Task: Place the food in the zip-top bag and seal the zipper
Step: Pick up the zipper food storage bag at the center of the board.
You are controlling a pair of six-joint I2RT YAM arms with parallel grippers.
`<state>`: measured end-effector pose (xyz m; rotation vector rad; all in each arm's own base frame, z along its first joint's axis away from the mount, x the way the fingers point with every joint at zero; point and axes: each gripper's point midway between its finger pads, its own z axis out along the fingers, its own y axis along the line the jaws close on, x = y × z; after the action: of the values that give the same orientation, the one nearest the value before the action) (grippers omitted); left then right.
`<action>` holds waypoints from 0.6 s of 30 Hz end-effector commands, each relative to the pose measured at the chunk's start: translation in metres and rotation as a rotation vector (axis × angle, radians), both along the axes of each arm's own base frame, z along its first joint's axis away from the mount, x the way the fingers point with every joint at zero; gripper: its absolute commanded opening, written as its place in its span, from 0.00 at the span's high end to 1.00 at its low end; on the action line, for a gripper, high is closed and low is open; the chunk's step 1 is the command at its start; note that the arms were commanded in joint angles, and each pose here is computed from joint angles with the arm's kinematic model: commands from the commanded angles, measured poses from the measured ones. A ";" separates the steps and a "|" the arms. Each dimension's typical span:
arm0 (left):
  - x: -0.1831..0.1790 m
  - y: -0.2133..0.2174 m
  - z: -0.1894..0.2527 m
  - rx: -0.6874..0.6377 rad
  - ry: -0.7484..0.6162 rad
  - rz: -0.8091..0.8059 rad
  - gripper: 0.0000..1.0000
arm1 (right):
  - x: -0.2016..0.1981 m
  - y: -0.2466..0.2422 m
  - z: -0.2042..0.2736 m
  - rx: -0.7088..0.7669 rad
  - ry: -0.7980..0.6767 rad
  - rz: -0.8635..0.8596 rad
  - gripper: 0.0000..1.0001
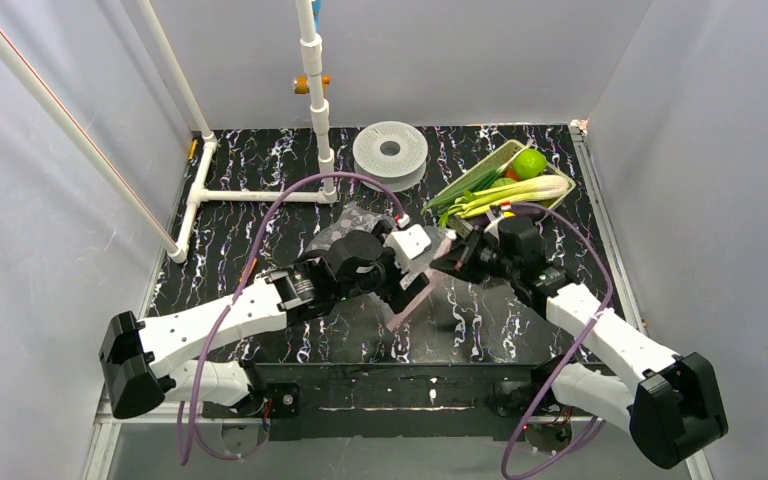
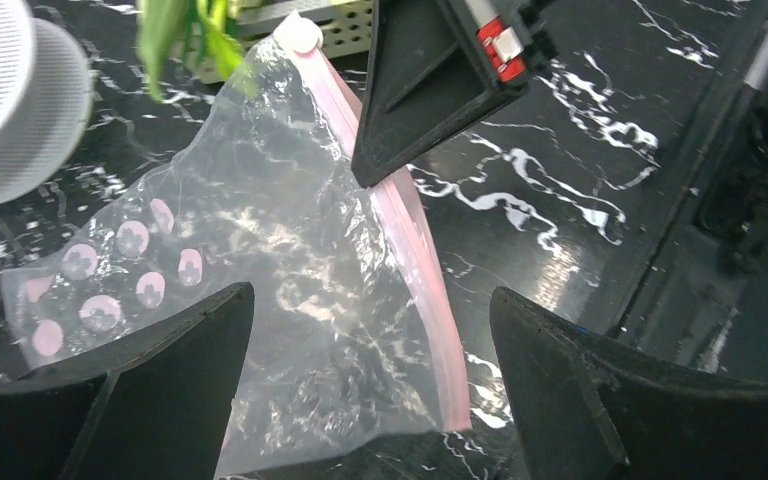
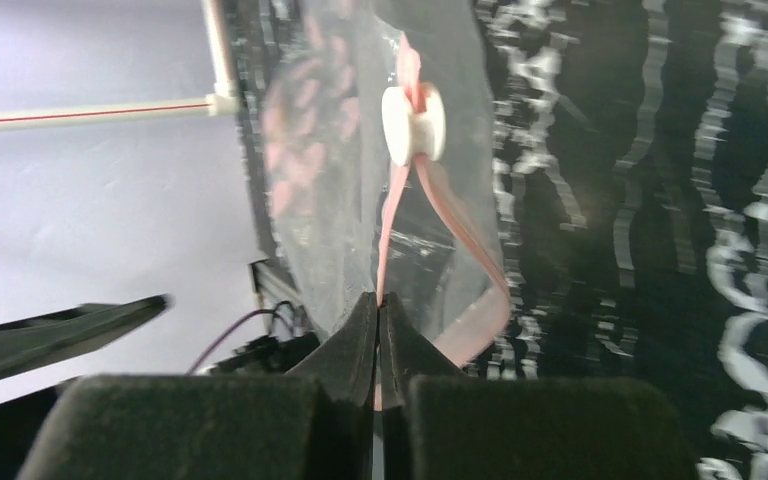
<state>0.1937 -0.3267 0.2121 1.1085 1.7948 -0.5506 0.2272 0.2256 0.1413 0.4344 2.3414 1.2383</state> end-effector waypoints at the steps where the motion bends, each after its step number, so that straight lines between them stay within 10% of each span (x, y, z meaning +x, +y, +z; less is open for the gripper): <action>1: 0.019 0.022 0.026 -0.032 -0.107 0.139 0.14 | 0.004 0.029 0.062 0.030 0.001 0.003 0.99; 9: 0.024 0.030 0.033 -0.034 -0.149 0.184 0.17 | 0.004 0.043 0.082 -0.056 0.158 -0.228 0.99; 18: 0.035 0.038 0.025 0.087 -0.240 0.253 0.51 | -0.003 0.057 0.095 -0.098 0.194 -0.313 0.99</action>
<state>0.2209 -0.2979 0.2380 0.9479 1.7385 -0.3069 0.2212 0.2887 0.2249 0.7590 2.4262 1.0364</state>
